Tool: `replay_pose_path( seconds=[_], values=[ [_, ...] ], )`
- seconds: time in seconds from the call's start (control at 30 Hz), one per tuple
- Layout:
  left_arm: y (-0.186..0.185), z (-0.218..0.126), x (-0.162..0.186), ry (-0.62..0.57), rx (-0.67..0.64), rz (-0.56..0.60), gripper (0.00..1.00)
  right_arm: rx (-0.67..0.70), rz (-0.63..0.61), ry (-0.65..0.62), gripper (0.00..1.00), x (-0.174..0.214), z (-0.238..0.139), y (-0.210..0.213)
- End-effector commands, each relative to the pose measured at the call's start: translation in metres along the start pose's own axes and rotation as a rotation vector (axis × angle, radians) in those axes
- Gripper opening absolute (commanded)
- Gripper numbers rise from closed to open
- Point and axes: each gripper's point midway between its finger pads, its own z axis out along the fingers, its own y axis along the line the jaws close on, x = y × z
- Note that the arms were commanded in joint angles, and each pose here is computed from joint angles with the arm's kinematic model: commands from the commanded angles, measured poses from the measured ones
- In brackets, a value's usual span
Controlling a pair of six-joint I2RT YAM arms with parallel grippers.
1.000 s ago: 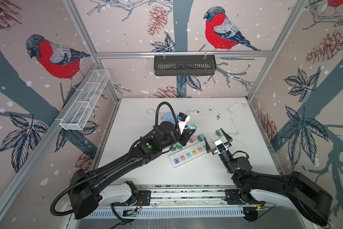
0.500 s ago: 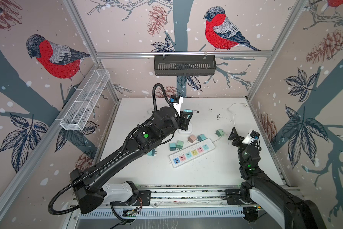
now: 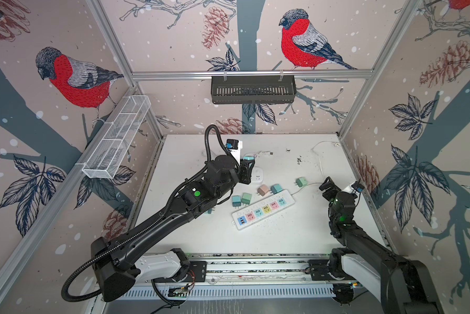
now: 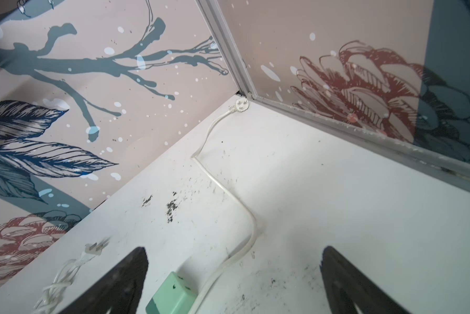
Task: Insert the plug
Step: 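Carry the teal adapter toward the white hub with the left gripper while the right withdraws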
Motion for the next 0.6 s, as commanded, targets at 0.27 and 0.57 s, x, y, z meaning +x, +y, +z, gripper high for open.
replay_pose_path(
  seconds=[0.27,0.57],
  values=[
    [-0.007,0.063,0.062,0.194,0.078,0.401,0.00,-0.106,-0.005,-0.010,1.00,0.002,-0.012,0.016],
    [-0.021,0.090,0.106,0.356,0.127,0.671,0.00,-0.126,-0.026,-0.004,1.00,0.004,-0.012,0.022]
  ],
)
